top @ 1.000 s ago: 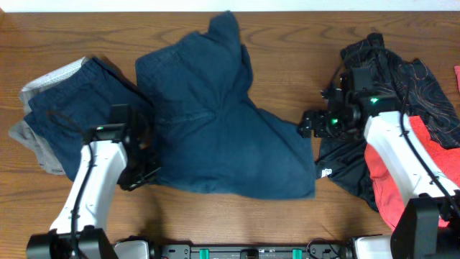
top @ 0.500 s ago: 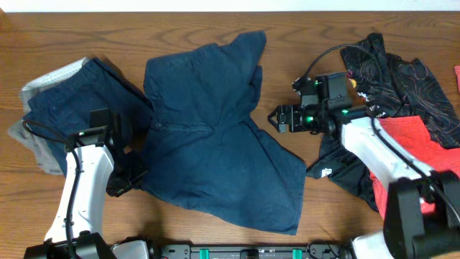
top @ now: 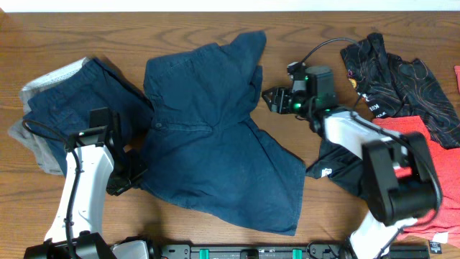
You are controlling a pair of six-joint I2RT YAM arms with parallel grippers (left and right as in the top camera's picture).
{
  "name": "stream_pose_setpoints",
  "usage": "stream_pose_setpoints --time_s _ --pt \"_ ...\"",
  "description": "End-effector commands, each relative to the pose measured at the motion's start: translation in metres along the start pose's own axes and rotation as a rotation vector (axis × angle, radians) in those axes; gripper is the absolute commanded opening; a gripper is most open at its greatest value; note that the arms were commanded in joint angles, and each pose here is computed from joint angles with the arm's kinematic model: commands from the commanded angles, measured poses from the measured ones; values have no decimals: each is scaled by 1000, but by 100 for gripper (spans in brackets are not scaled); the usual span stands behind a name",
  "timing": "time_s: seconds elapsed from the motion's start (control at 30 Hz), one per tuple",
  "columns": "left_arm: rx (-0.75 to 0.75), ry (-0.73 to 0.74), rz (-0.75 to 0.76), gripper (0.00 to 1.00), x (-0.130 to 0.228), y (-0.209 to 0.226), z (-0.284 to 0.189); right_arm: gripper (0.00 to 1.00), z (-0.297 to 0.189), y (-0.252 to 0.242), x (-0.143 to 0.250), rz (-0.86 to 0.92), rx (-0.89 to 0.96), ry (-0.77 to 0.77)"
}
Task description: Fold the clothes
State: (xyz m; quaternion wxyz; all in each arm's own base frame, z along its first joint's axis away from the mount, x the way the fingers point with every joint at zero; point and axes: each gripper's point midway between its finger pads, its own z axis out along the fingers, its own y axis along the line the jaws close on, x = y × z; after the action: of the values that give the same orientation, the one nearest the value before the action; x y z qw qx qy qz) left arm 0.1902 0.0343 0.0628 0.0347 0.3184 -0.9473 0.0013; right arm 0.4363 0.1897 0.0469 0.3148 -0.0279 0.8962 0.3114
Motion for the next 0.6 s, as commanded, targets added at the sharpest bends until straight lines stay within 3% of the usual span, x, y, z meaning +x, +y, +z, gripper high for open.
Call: stream_pose_setpoints --time_s 0.0,0.27,0.57 --pt "-8 -33 -4 6 -7 2 -6 63 26 4 22 84 -18 49" --pt "-8 -34 -4 6 -7 2 -6 61 70 -4 16 138 2 67" --pt "-6 -38 -4 6 -9 1 -6 58 70 -26 2 173 58 42"
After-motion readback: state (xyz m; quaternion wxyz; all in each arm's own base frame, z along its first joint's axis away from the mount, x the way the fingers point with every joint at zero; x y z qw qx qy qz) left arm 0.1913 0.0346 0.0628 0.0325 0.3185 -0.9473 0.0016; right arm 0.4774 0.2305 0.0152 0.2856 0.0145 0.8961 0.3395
